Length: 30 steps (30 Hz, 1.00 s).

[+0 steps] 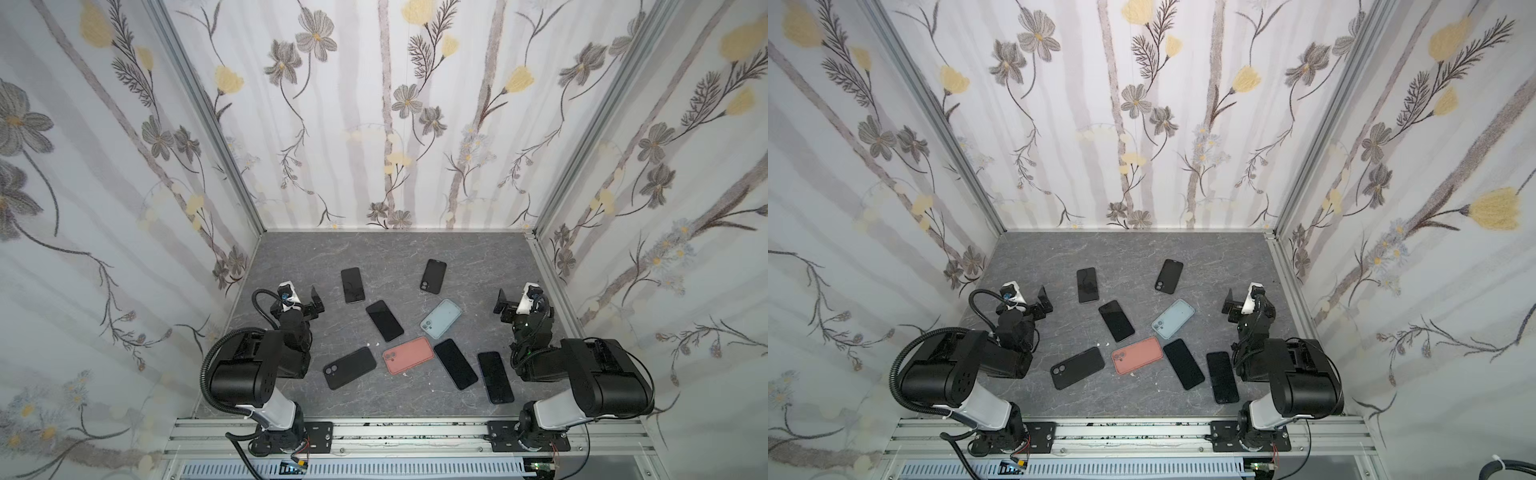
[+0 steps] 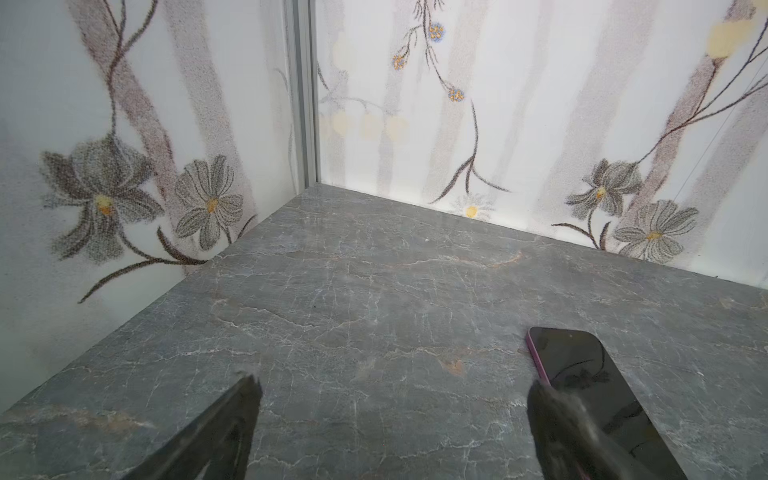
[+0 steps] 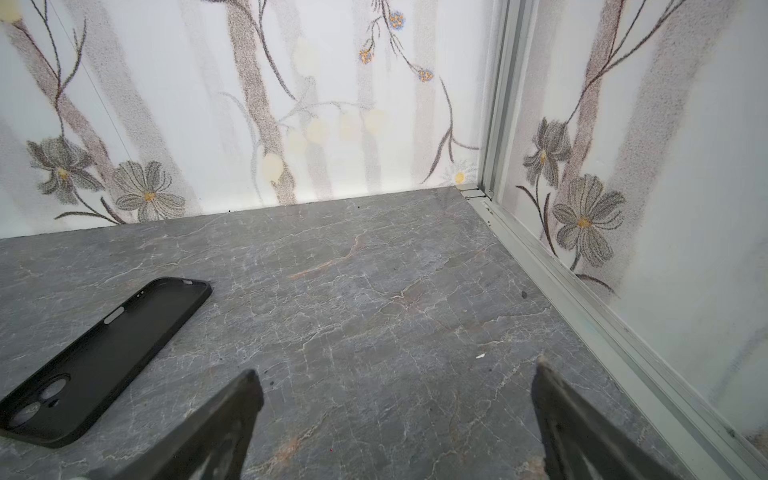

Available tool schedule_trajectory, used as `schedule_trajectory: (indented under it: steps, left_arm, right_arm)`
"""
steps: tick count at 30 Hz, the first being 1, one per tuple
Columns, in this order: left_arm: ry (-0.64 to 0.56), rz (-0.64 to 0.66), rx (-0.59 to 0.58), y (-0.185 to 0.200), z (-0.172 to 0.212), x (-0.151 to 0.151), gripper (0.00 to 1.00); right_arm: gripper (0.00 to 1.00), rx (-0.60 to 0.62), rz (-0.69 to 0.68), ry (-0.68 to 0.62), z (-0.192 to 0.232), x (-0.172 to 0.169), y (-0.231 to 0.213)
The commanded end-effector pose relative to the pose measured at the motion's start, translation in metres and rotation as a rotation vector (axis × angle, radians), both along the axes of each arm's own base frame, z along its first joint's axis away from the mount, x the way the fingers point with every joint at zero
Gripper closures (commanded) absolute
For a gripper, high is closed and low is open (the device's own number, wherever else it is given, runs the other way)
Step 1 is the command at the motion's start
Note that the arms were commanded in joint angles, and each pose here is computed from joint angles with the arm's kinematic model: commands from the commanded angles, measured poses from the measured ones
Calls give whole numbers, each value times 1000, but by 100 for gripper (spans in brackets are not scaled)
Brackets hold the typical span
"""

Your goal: Put the phone into the phone case

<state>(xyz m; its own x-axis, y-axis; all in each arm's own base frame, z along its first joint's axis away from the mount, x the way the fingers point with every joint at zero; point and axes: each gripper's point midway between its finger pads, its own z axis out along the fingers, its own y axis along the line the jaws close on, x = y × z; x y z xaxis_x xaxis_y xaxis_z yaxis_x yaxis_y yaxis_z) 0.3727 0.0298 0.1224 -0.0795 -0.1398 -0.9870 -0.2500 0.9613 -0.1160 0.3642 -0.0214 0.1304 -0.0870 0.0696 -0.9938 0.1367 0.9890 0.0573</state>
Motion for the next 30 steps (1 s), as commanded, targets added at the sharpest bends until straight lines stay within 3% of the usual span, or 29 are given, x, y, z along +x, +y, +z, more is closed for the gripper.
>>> schedule_trajectory:
  steps: [1, 24, 30]
  left_arm:
    - [-32, -5, 1, -1, 8, 2, 0]
    - [-35, -6, 0, 0, 9, 2, 0]
    - [-87, 80, -23, 13, 47, -12, 0]
  right_arm:
    - [0, 1, -1, -32, 7, 0, 0]
    - [0, 0, 0, -34, 8, 0, 0]
    - [0, -2, -14, -62, 37, -8, -2]
